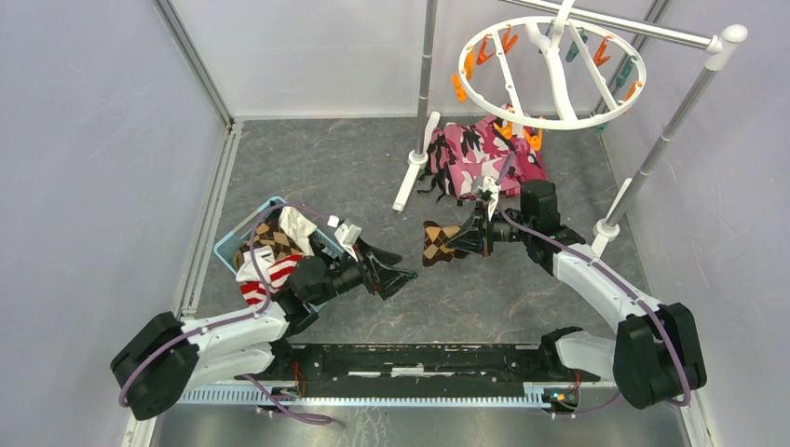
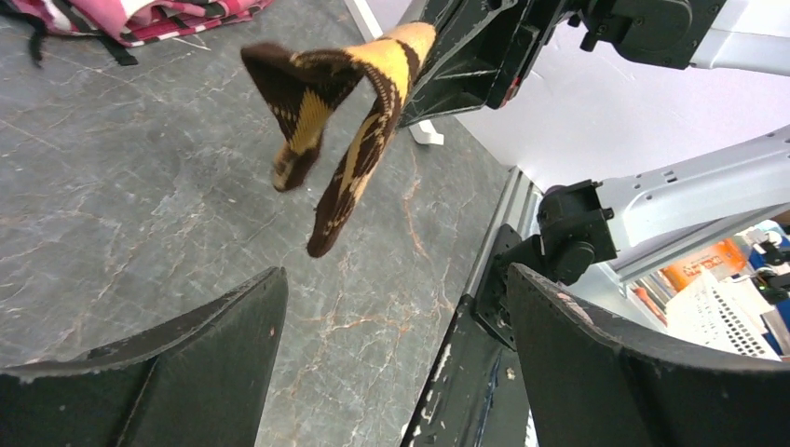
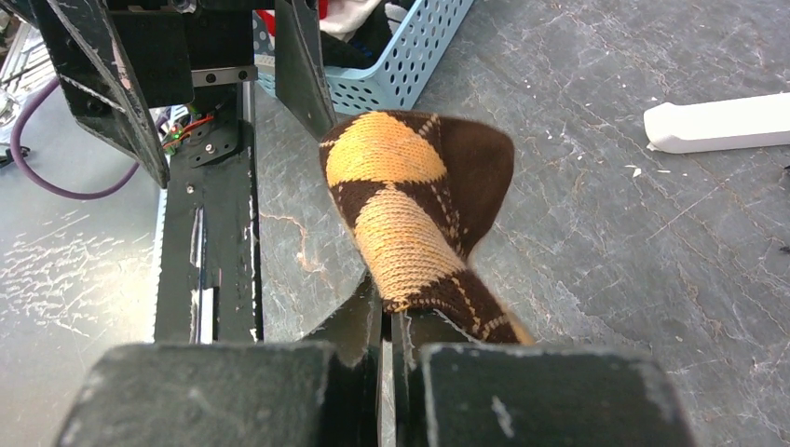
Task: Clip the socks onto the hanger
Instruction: Pick up the sock from the bin.
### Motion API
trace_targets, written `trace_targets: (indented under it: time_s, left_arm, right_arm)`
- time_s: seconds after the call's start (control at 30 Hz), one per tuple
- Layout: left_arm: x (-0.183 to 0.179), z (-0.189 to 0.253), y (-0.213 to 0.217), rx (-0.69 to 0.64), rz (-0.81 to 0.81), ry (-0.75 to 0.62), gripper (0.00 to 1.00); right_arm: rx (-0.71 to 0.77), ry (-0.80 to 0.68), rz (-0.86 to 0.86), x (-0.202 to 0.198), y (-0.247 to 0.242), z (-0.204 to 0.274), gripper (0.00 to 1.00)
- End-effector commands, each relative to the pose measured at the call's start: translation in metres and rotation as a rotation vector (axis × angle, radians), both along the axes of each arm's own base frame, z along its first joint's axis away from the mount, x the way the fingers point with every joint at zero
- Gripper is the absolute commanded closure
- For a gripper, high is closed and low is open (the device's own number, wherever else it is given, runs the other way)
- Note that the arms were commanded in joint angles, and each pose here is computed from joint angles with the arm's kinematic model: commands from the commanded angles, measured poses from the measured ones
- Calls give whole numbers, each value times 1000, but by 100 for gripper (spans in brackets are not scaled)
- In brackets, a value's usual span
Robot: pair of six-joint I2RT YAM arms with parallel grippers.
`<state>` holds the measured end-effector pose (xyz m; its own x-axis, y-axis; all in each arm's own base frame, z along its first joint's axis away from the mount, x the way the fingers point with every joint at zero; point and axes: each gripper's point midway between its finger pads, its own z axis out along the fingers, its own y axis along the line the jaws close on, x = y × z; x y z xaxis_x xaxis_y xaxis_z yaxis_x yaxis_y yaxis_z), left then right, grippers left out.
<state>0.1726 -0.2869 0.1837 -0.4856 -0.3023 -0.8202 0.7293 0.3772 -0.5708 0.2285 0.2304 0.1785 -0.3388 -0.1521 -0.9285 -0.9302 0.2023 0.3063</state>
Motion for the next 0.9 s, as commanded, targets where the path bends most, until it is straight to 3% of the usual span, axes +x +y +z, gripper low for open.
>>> trace_targets:
  time_s: [0.0,0.2,0.37,0.6,0.87]
  left_arm:
    - [-12,35,-13,-159,-84,-67,8]
    - [-5,19,-20,-109,-43,-124,9]
    - [-3,24,-22,-146,-21,-193,14]
    - [-3,15,-47,-119,-68,-176,22]
    - [22,-5,-50,-37,40,-172,27]
  right_arm:
    - [8,-25,28,2,1,5,100]
    - [11,-38,53,1,0,5,100]
    - [10,-32,51,2,-2,3,100]
    - [16,-35,55,2,-2,5,100]
    - [22,-39,76,-1,-2,7,100]
